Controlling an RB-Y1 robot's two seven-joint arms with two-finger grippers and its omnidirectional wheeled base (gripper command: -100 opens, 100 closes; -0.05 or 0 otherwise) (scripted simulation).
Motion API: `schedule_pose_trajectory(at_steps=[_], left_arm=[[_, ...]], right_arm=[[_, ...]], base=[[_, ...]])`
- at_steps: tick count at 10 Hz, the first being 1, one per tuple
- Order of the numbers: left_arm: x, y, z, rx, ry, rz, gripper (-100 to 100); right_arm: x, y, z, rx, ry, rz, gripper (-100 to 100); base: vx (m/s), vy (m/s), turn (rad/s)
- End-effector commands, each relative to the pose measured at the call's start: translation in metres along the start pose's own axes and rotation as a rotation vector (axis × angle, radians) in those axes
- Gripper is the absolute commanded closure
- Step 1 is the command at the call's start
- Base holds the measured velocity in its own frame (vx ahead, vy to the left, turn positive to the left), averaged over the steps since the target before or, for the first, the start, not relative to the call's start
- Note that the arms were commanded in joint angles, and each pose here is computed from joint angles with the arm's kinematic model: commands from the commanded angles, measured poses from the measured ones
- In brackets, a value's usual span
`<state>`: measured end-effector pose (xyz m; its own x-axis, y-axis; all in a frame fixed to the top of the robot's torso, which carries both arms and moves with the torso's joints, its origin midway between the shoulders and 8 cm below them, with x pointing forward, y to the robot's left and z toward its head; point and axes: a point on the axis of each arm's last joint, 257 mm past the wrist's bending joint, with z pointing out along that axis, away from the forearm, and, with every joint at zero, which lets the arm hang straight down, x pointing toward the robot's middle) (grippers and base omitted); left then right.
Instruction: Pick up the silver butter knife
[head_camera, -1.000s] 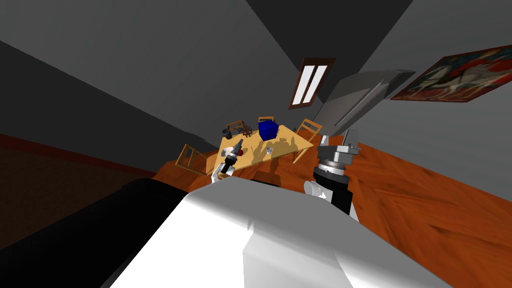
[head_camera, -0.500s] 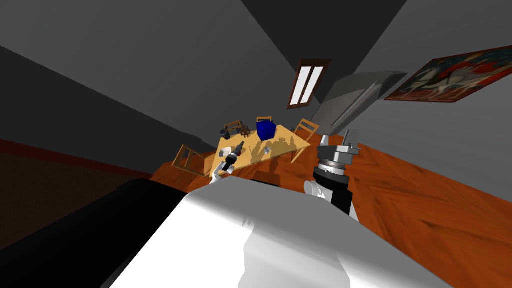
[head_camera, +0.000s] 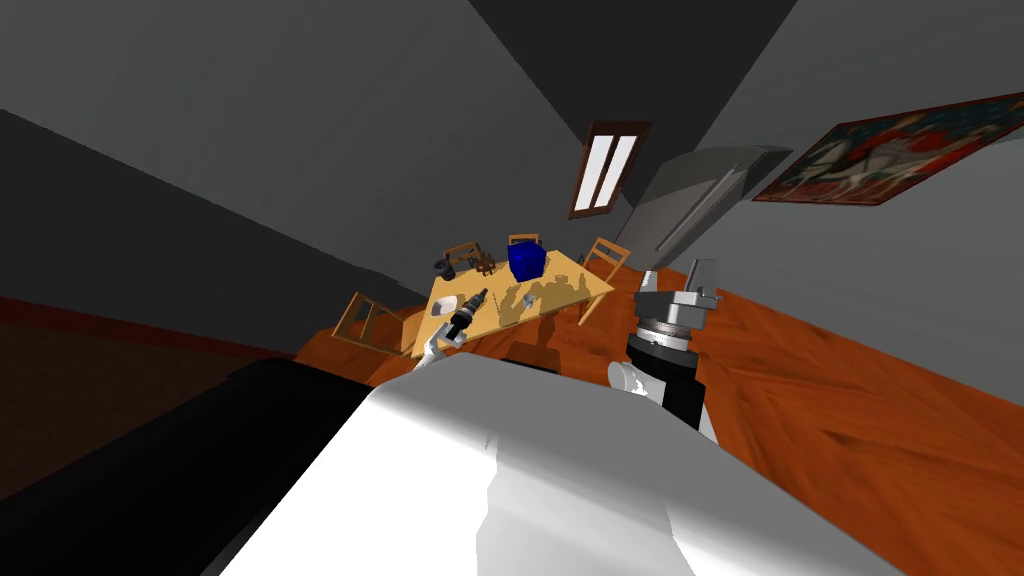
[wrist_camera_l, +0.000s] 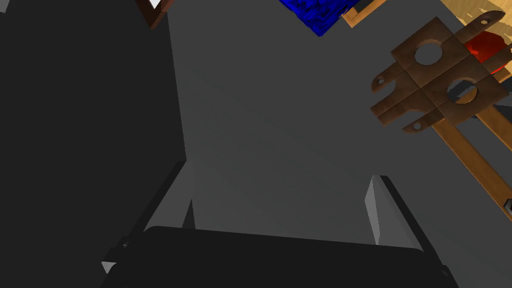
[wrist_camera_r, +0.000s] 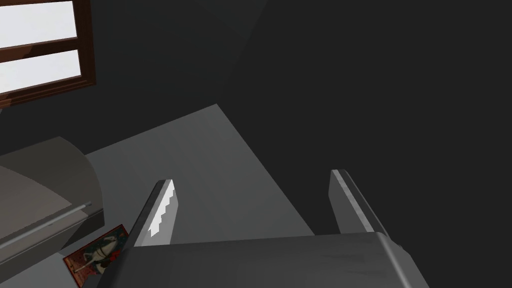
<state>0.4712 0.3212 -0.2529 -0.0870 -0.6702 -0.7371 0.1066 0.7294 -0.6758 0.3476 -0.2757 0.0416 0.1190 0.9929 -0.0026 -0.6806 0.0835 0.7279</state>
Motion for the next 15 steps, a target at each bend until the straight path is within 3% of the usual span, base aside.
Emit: schedule_pose_trajectory(at_steps=[1,2,7,9,12,14,15], left_arm=[[0.009,0.022,-0.001,-0.051,0.023,0.021,-100],[0.010,0.023,-0.001,-0.054,0.025,0.020,-100],[0.019,0.088,-0.004,-0.197,0.087,0.116,-100],[0.024,0.100,-0.010,-0.220,0.099,0.113,-100],[0.022,0.138,-0.015,-0.310,0.128,0.166,-100],[0.029,0.152,-0.023,-0.341,0.144,0.163,-100],[0.028,0.172,-0.028,-0.390,0.158,0.185,-100]], right_arm=[[0.000,0.000,0.000,0.000,0.000,0.000,0],[0.000,0.000,0.000,0.000,0.000,0.000,0],[0.000,0.000,0.000,0.000,0.000,0.000,0],[0.000,0.000,0.000,0.000,0.000,0.000,0],[0.000,0.000,0.000,0.000,0.000,0.000,0],[0.000,0.000,0.000,0.000,0.000,0.000,0],[0.000,0.000,0.000,0.000,0.000,0.000,0]], base=[[0.028,-0.063,-0.026],[0.015,-0.019,0.011],[0.031,-0.045,-0.060],[0.031,-0.038,-0.022],[0.043,-0.044,-0.076],[0.031,-0.033,-0.027],[0.042,-0.037,-0.088]])
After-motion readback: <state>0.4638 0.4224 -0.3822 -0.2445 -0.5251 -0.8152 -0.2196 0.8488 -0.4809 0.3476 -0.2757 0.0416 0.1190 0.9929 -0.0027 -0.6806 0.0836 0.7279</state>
